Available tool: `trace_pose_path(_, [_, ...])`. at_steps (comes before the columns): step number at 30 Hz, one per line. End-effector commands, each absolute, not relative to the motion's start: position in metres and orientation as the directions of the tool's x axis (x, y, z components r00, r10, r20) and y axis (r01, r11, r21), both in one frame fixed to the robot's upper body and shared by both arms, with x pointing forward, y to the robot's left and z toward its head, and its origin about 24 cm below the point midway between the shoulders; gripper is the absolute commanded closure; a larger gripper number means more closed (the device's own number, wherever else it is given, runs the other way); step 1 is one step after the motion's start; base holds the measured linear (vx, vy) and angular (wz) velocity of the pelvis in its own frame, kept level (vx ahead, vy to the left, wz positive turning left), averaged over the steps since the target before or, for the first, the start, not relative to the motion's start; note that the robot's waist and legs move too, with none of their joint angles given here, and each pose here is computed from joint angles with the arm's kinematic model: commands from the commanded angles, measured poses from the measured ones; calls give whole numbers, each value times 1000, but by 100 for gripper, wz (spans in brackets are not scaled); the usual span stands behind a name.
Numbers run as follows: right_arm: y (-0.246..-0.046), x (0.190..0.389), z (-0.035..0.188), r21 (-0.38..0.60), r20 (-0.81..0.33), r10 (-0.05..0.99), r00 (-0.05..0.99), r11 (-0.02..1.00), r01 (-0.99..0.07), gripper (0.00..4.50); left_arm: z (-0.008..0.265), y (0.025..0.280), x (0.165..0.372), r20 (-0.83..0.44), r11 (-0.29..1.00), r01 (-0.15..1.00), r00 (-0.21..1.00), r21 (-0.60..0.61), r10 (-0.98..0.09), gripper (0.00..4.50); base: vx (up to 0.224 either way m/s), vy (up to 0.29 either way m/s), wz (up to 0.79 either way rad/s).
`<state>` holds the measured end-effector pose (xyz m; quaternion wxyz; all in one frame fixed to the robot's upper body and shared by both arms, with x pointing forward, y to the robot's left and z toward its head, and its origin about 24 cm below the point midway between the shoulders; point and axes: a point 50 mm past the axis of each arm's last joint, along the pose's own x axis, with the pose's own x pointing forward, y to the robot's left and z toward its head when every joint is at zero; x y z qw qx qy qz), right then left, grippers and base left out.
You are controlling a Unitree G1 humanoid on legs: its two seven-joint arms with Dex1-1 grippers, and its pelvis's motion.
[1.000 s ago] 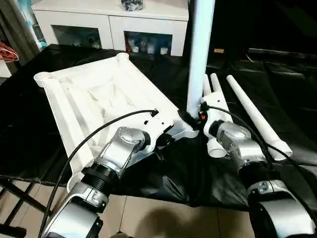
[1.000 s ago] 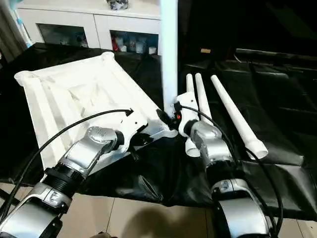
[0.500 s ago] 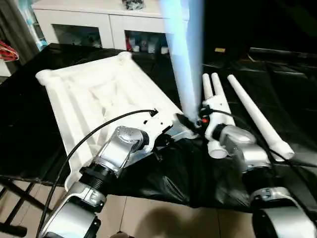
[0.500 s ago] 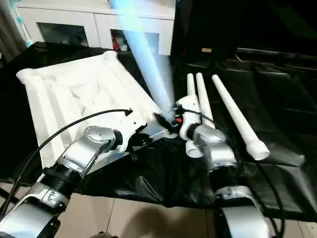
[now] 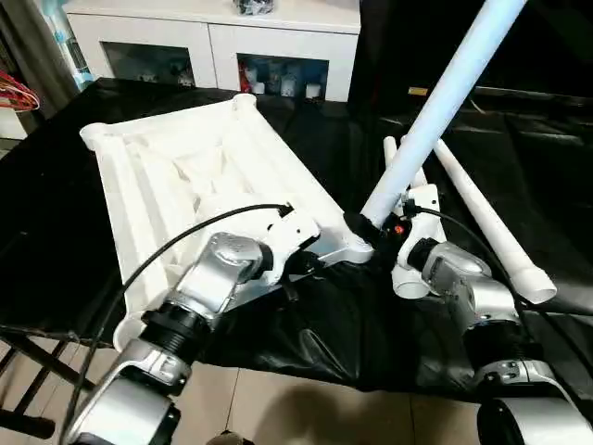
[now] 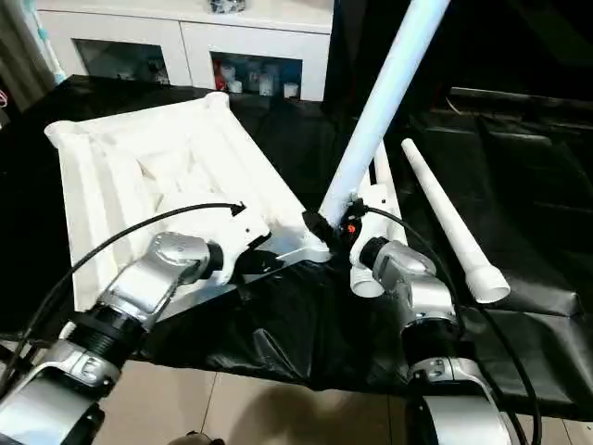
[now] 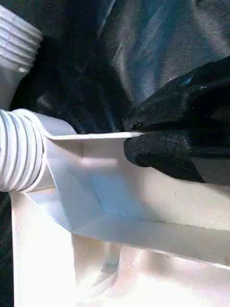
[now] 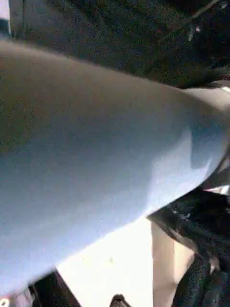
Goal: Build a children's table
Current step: Insert table leg to table base
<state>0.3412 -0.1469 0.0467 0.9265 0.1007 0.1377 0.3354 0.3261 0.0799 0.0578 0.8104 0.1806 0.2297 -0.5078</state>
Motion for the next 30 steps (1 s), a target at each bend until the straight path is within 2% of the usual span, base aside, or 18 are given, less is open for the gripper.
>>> trace_pose_path(1, [-140, 320, 5, 376, -368, 681, 633, 732, -569, 206, 85, 64, 327, -461, 337, 932, 359, 133, -811, 450, 0, 0, 0])
trace_pose_path(3, [-143, 320, 8, 367, -373, 706, 602, 709, -603, 209, 84, 67, 324, -470, 293, 947, 321, 133, -823, 450, 0, 0, 0])
trace_pose_path(6, [-147, 314, 12, 363, -399, 775, 490, 624, -692, 210, 85, 73, 318, -477, 188, 975, 221, 117, -851, 450, 0, 0, 0])
trace_pose_path(10, [-149, 308, 11, 350, -431, 801, 414, 572, -742, 210, 84, 77, 316, -496, 143, 985, 174, 100, -851, 450, 0, 0, 0])
trace_pose_path(11, [-152, 302, 9, 327, -471, 816, 335, 514, -793, 210, 82, 82, 314, -519, 106, 990, 141, 97, -843, 450, 0, 0, 0])
trace_pose_path(12, [-152, 302, 9, 327, -471, 816, 335, 514, -793, 210, 82, 82, 314, -519, 106, 990, 141, 97, -843, 450, 0, 0, 0])
trace_pose_path(20, [-156, 282, 6, 300, -536, 833, 139, 342, -890, 210, 80, 97, 317, -574, 30, 995, 79, 95, -815, 450, 0, 0, 0])
trace_pose_path(26, [-154, 273, 4, 304, -523, 848, 84, 277, -911, 210, 81, 101, 320, -581, 4, 996, 54, 86, -812, 450, 0, 0, 0])
trace_pose_path(30, [-154, 271, 4, 307, -508, 857, 87, 275, -911, 210, 82, 103, 323, -589, 4, 996, 58, 92, -806, 450, 0, 0, 0])
